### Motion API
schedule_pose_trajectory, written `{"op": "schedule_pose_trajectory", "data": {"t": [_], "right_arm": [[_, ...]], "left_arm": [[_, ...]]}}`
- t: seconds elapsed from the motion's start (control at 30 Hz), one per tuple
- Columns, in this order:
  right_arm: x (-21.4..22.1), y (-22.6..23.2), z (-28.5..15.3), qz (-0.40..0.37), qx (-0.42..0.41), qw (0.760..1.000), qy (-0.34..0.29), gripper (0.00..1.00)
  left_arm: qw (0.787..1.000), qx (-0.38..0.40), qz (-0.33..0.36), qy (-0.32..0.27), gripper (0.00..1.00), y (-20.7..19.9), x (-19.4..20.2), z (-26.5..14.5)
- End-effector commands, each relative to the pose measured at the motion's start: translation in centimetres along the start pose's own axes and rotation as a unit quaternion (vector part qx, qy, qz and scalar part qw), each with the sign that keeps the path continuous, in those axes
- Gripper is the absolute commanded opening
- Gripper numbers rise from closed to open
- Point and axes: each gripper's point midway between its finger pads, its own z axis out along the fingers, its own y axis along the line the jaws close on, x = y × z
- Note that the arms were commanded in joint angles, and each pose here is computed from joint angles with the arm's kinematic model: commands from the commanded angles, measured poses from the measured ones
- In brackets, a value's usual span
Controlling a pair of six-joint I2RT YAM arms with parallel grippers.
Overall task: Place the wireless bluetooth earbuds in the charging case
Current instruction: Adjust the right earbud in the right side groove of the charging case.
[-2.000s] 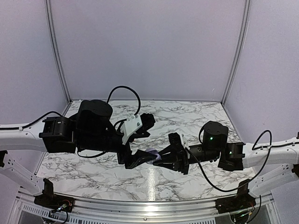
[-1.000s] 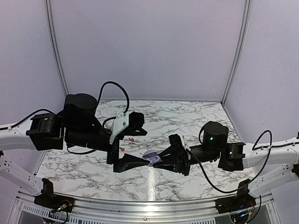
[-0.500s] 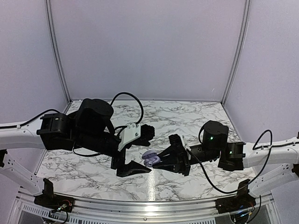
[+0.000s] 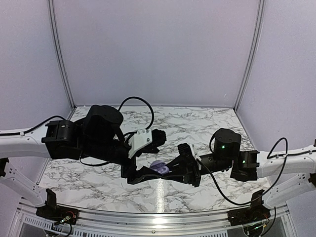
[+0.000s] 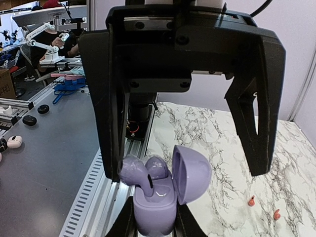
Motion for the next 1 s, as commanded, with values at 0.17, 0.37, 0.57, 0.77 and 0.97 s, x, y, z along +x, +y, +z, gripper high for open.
{"op": "schedule_pose_trajectory", "data": {"t": [0.17,0.37,0.57,0.77,0.97], "right_arm": [[-2.3,0.3,0.2,-0.021,-0.008,1.0,-0.021,0.0],[-2.4,0.5,0.2,-0.024,-0.009,0.999,-0.02,0.0],[-2.5,0.5,0.3,-0.026,-0.009,0.999,-0.021,0.0],[-2.6,0.7,0.1,-0.029,-0.011,0.999,-0.024,0.0],[-3.2,0.9,-0.2,-0.035,-0.011,0.999,-0.035,0.0]], "left_arm": [[0.999,-0.039,-0.02,-0.02,0.81,1.6,-1.5,0.1],[0.998,-0.054,-0.038,-0.017,0.8,2.2,-1.4,0.5],[0.996,-0.067,-0.048,-0.017,0.79,2.7,-1.3,0.8],[0.995,-0.082,-0.061,-0.017,0.78,3.4,-1.2,0.8],[0.993,-0.089,-0.078,-0.023,0.77,4.0,-1.3,0.8]]}}
